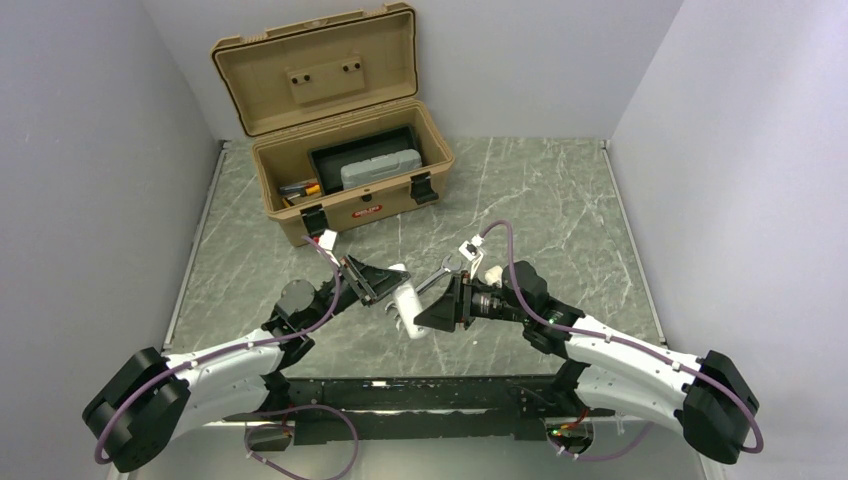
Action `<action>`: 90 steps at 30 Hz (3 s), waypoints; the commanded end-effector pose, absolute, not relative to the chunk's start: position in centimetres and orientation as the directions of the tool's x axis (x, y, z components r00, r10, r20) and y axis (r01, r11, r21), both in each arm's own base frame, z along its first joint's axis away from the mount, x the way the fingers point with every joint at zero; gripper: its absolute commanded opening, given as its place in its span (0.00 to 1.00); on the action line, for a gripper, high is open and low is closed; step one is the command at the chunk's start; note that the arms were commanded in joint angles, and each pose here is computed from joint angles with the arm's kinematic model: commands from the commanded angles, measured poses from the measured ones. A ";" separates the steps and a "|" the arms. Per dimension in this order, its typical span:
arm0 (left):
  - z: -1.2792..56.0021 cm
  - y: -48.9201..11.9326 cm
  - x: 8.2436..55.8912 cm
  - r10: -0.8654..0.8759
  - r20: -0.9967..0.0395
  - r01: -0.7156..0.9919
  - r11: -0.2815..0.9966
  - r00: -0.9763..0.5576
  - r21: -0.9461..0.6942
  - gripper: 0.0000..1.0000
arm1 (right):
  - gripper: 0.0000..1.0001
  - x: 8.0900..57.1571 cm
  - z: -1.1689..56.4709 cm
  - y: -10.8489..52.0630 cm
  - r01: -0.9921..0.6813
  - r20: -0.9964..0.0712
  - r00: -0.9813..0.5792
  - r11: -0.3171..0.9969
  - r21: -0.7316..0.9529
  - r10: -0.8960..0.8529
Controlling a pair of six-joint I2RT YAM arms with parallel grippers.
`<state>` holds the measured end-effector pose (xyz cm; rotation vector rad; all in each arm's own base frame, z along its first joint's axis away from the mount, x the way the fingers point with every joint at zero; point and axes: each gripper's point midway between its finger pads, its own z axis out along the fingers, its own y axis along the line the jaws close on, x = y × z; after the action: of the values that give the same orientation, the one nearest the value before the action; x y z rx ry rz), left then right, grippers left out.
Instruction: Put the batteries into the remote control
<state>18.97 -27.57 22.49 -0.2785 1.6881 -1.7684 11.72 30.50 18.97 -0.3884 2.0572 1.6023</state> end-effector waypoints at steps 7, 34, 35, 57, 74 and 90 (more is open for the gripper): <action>24.8 -27.7 18.4 -0.587 -0.303 0.369 0.008 -0.751 -0.929 0.00 | 0.63 12.4 19.8 30.9 -0.539 -0.574 -0.812 0.243 0.807 0.107; 25.4 -28.0 18.2 -0.575 -0.316 0.398 -0.018 -0.755 -0.917 0.00 | 0.36 12.2 20.6 32.0 -0.538 -0.556 -0.824 0.153 0.829 0.115; 25.4 -28.0 18.1 -0.573 -0.315 0.398 -0.021 -0.756 -0.917 0.00 | 0.33 12.2 20.7 32.0 -0.539 -0.556 -0.823 0.148 0.829 0.115; 24.5 -27.6 18.5 -0.582 -0.353 0.398 0.055 -0.732 -0.916 0.77 | 0.00 13.1 22.1 31.1 -0.572 -0.601 -0.778 0.188 0.798 0.183; 18.9 -21.7 20.5 -0.568 -0.543 0.238 0.524 -0.618 -0.818 0.99 | 0.00 18.0 16.0 24.9 -0.379 -0.669 -0.728 0.727 0.573 0.148; 17.1 -15.5 20.9 -0.436 -0.707 0.112 0.804 -0.556 -0.584 0.99 | 0.00 16.9 7.0 18.8 -0.202 -0.581 -0.773 0.967 -0.154 -0.254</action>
<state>20.60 -16.93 16.16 -0.2588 2.0474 -0.8293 16.25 21.01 6.85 -0.3458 2.5141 0.1623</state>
